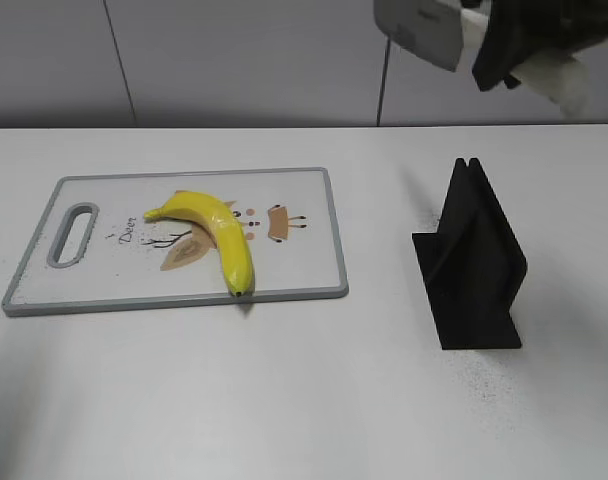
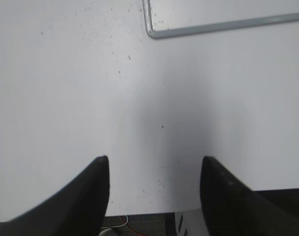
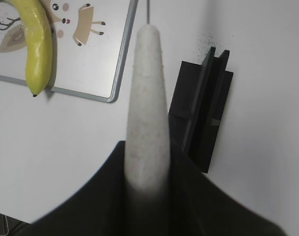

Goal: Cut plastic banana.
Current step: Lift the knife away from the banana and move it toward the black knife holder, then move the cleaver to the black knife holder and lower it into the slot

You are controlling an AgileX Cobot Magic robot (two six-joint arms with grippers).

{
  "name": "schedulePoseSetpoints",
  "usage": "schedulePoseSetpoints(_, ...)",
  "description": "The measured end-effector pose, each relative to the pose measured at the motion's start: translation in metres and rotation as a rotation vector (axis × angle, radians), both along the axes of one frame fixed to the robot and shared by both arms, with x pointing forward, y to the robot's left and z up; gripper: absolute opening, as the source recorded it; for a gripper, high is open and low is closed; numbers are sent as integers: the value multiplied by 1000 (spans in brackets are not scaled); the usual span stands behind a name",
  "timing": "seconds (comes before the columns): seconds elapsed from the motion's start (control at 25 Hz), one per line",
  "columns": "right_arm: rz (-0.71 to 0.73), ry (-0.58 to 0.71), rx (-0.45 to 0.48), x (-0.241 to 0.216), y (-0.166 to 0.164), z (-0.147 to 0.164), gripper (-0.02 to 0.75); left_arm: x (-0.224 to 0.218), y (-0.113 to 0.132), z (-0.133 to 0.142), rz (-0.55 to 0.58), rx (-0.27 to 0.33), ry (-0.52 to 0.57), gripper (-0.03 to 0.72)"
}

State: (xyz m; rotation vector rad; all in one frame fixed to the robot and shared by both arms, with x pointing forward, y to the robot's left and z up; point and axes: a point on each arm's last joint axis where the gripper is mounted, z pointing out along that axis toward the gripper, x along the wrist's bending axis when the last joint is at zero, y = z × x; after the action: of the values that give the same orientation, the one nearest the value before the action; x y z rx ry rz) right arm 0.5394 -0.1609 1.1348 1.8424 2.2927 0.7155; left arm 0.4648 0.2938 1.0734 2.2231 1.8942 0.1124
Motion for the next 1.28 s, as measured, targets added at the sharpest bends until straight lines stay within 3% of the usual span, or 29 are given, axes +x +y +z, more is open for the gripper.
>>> schedulePoseSetpoints(0.2, -77, -29, 10, -29, -16, -16, 186, -50, 0, -3, 2, 11, -50, 566)
schedulePoseSetpoints(0.44, -166, -11, -32, -49, -31, -47, 186, -103, 0, -7, 17, 19, -286, 563)
schedulePoseSetpoints(0.72, -205, -22, -22, -54, -35, -70, 186, -158, 0, -20, 21, 21, -472, 563)
schedulePoseSetpoints(1.28, -239, -45, -8, -57, -37, -95, 186, -221, -1, -23, 19, 21, -794, 563)
